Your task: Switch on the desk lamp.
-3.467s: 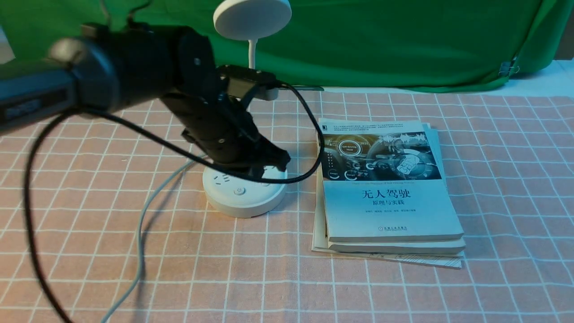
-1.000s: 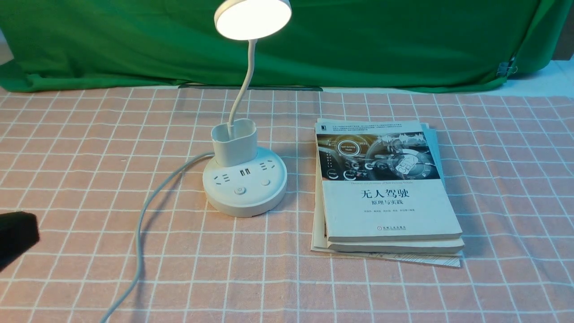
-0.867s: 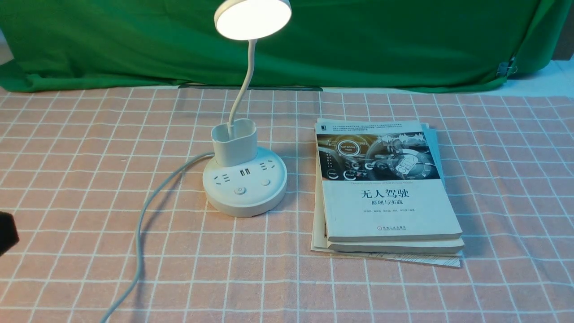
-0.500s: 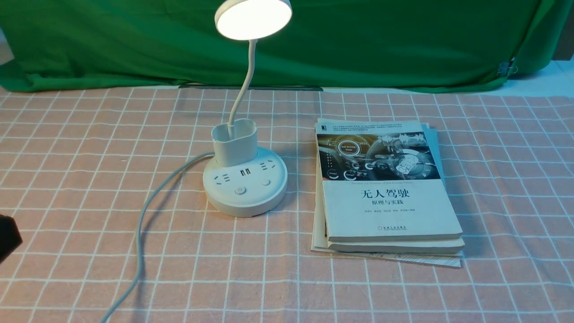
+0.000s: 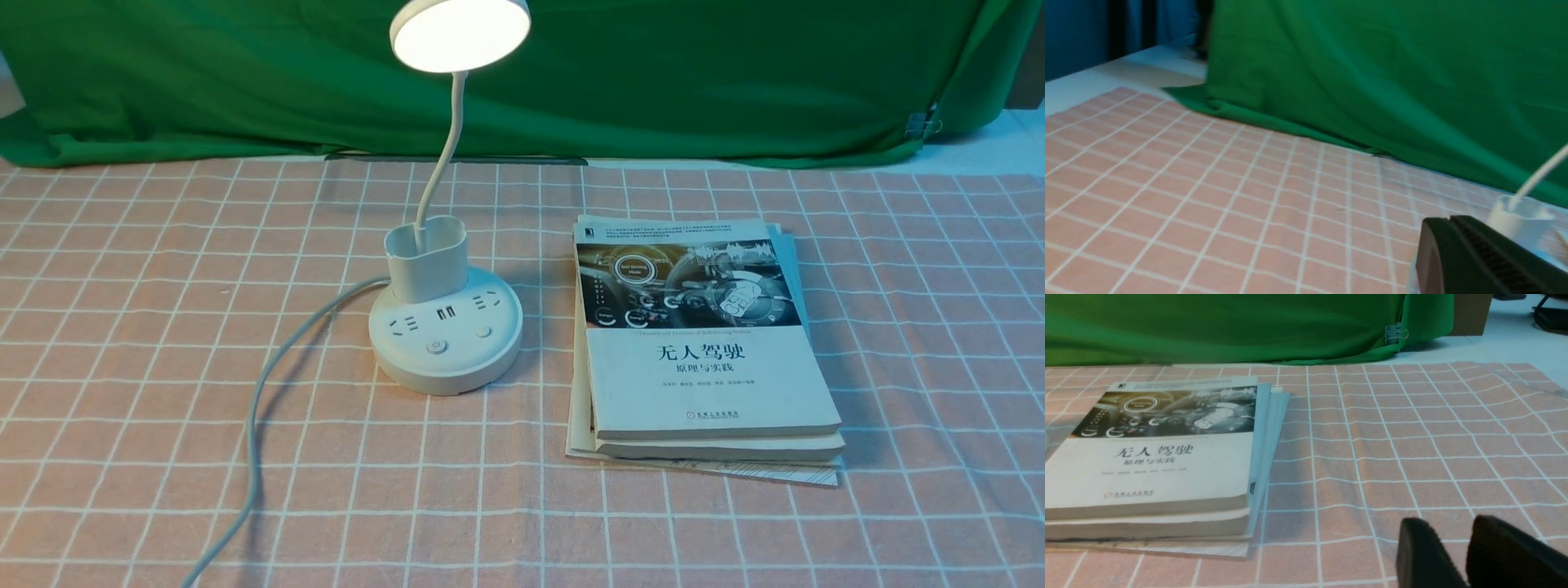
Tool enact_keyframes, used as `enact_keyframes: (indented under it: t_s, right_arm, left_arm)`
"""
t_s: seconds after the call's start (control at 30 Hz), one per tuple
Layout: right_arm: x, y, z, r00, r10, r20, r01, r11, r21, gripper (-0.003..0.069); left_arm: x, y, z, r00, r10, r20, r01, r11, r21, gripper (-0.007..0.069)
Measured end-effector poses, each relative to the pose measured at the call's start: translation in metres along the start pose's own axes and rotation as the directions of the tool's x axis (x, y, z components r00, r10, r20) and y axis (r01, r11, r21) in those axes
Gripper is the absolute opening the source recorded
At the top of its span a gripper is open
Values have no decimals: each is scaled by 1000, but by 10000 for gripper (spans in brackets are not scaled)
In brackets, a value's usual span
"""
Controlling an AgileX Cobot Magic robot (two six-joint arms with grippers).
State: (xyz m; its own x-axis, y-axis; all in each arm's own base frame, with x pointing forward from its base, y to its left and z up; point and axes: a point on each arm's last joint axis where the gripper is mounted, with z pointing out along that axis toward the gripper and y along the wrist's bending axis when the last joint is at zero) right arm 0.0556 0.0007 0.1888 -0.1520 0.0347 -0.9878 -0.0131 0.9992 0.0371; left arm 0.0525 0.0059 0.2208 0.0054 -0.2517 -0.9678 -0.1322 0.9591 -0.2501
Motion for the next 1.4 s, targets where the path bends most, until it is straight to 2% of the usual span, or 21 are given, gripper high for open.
enact_keyframes:
  t_s: [0.07, 0.17, 0.37, 0.43, 0.57, 1.0, 1.4]
  right_arm:
    - [0, 0, 0, 1000, 0, 0, 0, 1000, 0, 241]
    - [0, 0, 0, 1000, 0, 0, 0, 1000, 0, 241]
    - [0, 0, 0, 1000, 0, 0, 0, 1000, 0, 241]
    - [0, 0, 0, 1000, 0, 0, 0, 1000, 0, 241]
    - [0, 0, 0, 1000, 0, 0, 0, 1000, 0, 241]
    - [0, 0, 0, 1000, 0, 0, 0, 1000, 0, 241]
    - [0, 0, 0, 1000, 0, 0, 0, 1000, 0, 241]
  left_arm:
    - [11, 6, 3, 1000, 0, -9, -1, 999, -48, 21]
    - [19, 8, 4, 1000, 15, -9, -16, 999, -51, 21]
    - [20, 4, 4, 996, 89, -12, -89, 996, 24, 21]
    - [24, 3, 4, 993, 103, -58, -99, 993, 64, 21]
    - [29, 3, 3, 984, 131, -118, -122, 989, 81, 21]
    - [30, 0, 3, 980, 155, -126, -138, 981, 137, 21]
    - [30, -1, 3, 980, 151, -126, -133, 981, 141, 21]
